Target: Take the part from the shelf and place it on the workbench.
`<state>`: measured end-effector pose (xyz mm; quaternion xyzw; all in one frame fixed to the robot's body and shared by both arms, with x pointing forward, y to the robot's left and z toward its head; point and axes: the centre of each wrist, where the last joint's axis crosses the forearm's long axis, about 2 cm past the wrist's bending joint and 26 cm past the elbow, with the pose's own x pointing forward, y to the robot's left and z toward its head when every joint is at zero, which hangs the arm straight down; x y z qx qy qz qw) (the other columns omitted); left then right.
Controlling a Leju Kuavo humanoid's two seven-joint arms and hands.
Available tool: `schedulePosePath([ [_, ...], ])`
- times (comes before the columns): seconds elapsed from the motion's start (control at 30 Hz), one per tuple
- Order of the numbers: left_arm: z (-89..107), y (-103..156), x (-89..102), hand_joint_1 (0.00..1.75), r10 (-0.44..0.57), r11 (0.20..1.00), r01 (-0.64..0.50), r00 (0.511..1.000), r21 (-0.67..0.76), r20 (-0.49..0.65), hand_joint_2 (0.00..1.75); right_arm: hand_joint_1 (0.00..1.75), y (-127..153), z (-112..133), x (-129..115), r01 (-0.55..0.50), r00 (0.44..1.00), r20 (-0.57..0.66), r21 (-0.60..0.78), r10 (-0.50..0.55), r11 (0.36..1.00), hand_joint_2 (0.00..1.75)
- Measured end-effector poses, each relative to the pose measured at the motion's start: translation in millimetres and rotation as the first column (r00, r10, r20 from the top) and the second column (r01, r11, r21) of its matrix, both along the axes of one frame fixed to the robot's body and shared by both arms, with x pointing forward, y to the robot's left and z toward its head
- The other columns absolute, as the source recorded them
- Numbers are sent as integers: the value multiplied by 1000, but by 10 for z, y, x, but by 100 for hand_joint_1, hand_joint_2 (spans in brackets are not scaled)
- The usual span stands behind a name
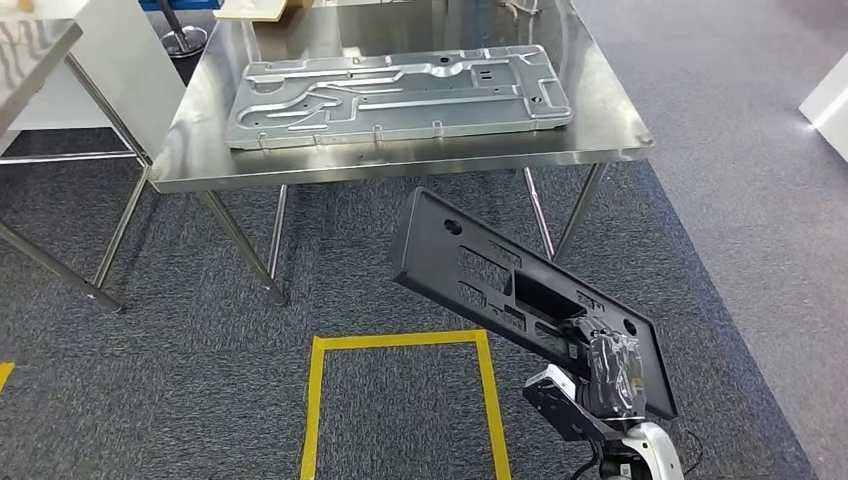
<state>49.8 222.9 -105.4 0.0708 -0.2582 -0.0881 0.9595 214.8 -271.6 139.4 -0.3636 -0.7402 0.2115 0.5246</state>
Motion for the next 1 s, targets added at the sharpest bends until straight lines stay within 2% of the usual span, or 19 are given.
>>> schedulePosePath([
  [0.3,-11,43,-41,0,5,1000,-5,1000,9,-18,0,175,62,-90,-7,-17,999,-44,-14,16,1000,175],
  [0.53,-5,46,8,0,-11,1000,11,1000,7,-10,0,175,89,-56,131,-21,996,-91,-50,17,999,175],
  [0.83,1,42,56,0,-50,999,50,999,5,-11,0,175,156,154,740,-36,990,-142,-130,18,991,175],
  [1.0,6,40,93,0,-73,997,73,997,3,-12,0,175,228,326,1146,-78,985,-170,-254,35,964,175],
])
